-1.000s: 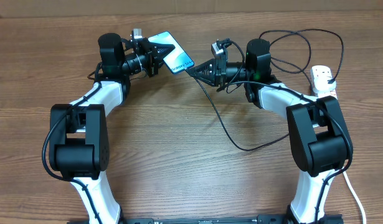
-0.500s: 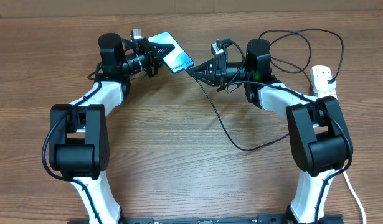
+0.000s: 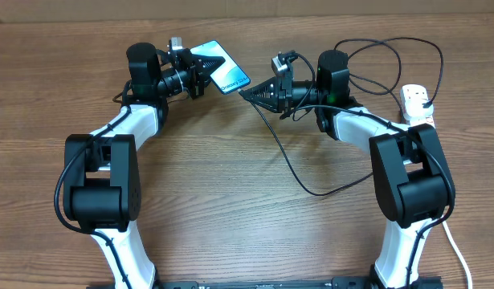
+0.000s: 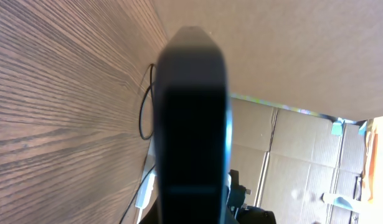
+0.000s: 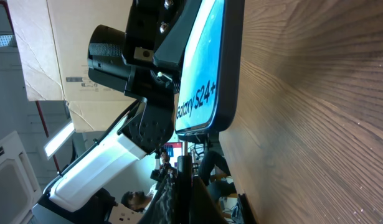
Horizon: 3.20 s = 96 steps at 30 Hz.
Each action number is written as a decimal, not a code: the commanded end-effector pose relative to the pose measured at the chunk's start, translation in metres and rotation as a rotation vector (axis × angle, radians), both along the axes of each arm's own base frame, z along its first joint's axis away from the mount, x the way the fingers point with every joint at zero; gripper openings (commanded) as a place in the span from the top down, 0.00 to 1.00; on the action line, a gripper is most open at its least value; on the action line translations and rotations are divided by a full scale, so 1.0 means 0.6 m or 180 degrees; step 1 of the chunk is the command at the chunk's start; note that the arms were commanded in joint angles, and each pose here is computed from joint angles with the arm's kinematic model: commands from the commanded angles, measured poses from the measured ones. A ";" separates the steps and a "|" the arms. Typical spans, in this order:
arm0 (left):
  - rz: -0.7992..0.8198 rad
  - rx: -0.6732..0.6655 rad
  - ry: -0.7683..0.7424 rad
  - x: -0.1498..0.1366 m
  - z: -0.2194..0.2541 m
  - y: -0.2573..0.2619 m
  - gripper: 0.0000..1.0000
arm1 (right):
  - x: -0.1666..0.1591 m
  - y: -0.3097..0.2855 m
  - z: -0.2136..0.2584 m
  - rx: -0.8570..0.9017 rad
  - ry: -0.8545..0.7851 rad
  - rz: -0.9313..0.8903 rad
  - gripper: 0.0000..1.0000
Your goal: Plug charger to phone and switch on socket
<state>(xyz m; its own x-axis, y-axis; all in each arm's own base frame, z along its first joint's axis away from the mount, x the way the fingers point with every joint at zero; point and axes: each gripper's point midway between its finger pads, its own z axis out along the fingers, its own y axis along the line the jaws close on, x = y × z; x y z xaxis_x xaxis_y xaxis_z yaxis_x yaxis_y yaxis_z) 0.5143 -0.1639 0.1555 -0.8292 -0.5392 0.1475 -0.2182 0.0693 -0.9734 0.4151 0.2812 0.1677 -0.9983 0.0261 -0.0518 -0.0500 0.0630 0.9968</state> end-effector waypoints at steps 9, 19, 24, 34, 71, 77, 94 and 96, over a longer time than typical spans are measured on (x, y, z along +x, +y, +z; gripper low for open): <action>-0.0017 -0.0079 -0.0088 0.003 0.039 -0.009 0.96 | 0.008 -0.001 0.027 0.0022 -0.0133 -0.0082 0.96; -0.0049 -0.0082 -0.0081 0.000 0.039 -0.018 0.96 | 0.009 -0.001 0.027 0.0020 -0.0132 -0.0097 0.96; -0.0053 -0.0084 -0.0083 -0.001 0.039 -0.019 0.96 | 0.010 -0.001 0.023 0.0004 -0.0090 -0.0114 0.96; -0.0099 -0.0093 -0.0111 -0.004 0.042 -0.021 0.96 | 0.016 -0.003 0.010 -0.0067 -0.0002 -0.0202 0.96; -0.0214 0.0027 -0.0306 -0.012 0.041 -0.047 0.96 | 0.052 0.020 -0.002 -0.0199 0.0039 -0.0713 0.96; -0.0146 0.0038 -0.0309 -0.005 0.041 -0.034 0.96 | 0.034 0.025 0.008 -0.0125 -0.0027 -0.0490 0.96; 0.0148 0.0148 -0.0410 0.021 0.039 0.028 0.96 | 0.038 0.010 0.019 -0.0068 -0.0132 -0.0468 0.96; 0.0174 0.0165 -0.0421 0.023 0.038 0.029 0.96 | 0.035 0.011 0.023 -0.0045 -0.0172 -0.0428 0.96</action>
<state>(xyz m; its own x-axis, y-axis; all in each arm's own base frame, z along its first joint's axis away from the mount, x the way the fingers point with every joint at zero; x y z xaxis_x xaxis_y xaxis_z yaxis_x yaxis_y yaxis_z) 0.5251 -0.1473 0.1558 -0.7981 -0.5945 0.0985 -0.1854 0.0866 -0.9788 0.4353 0.2912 0.1607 -0.9849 0.1660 -0.0483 -0.0306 0.1079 0.9937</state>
